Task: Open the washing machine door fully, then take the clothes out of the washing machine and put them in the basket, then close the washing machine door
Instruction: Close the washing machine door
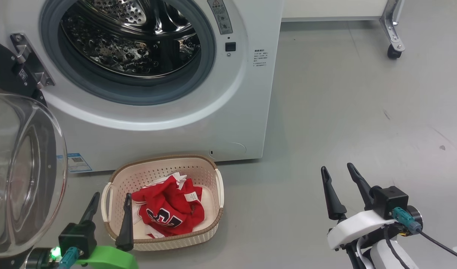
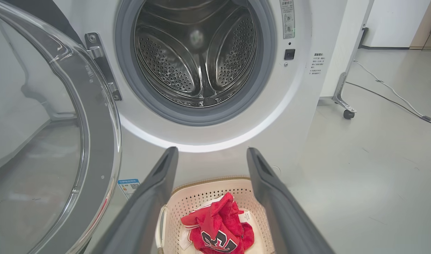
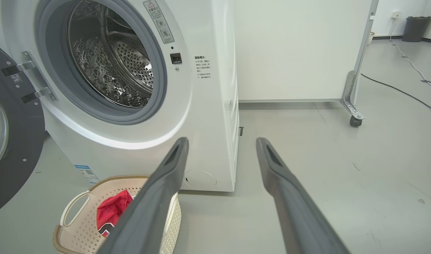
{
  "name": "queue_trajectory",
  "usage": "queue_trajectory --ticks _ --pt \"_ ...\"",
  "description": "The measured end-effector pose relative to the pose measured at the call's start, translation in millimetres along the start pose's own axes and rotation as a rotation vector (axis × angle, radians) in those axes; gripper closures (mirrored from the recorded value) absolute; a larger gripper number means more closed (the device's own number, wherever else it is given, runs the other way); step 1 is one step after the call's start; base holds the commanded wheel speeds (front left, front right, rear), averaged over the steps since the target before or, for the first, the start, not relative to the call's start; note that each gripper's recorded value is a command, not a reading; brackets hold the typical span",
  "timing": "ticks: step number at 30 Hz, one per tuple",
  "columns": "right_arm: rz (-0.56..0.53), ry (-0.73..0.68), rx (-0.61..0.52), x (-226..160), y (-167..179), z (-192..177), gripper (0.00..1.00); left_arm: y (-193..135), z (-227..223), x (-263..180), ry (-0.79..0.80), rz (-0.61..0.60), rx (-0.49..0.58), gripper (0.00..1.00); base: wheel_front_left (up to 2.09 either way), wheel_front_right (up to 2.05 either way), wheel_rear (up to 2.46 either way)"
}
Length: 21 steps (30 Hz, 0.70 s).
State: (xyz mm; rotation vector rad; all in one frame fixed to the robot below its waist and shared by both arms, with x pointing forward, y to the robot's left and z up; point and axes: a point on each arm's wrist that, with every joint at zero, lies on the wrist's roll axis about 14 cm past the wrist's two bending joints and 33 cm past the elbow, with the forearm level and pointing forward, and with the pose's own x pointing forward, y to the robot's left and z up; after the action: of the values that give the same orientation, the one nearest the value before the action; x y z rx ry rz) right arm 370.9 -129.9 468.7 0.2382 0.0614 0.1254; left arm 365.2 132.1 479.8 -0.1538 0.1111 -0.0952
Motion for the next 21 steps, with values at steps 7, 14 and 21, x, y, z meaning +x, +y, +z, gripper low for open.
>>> queue_trajectory --ticks 7,14,21 --pt "-0.003 0.004 0.002 0.7 -0.9 -1.3 0.00 -0.1 0.6 0.6 0.002 -0.001 0.000 0.00 -0.84 0.84 0.00" --pt "0.001 0.005 0.002 1.0 -0.5 -1.9 0.00 -0.2 2.7 0.9 -0.004 -0.002 0.000 0.00 -0.57 0.57 0.00" --pt "0.001 0.006 -0.002 1.1 -1.0 -2.1 0.00 -0.2 2.5 1.3 -0.001 -0.004 0.001 0.00 -0.27 0.27 0.00"
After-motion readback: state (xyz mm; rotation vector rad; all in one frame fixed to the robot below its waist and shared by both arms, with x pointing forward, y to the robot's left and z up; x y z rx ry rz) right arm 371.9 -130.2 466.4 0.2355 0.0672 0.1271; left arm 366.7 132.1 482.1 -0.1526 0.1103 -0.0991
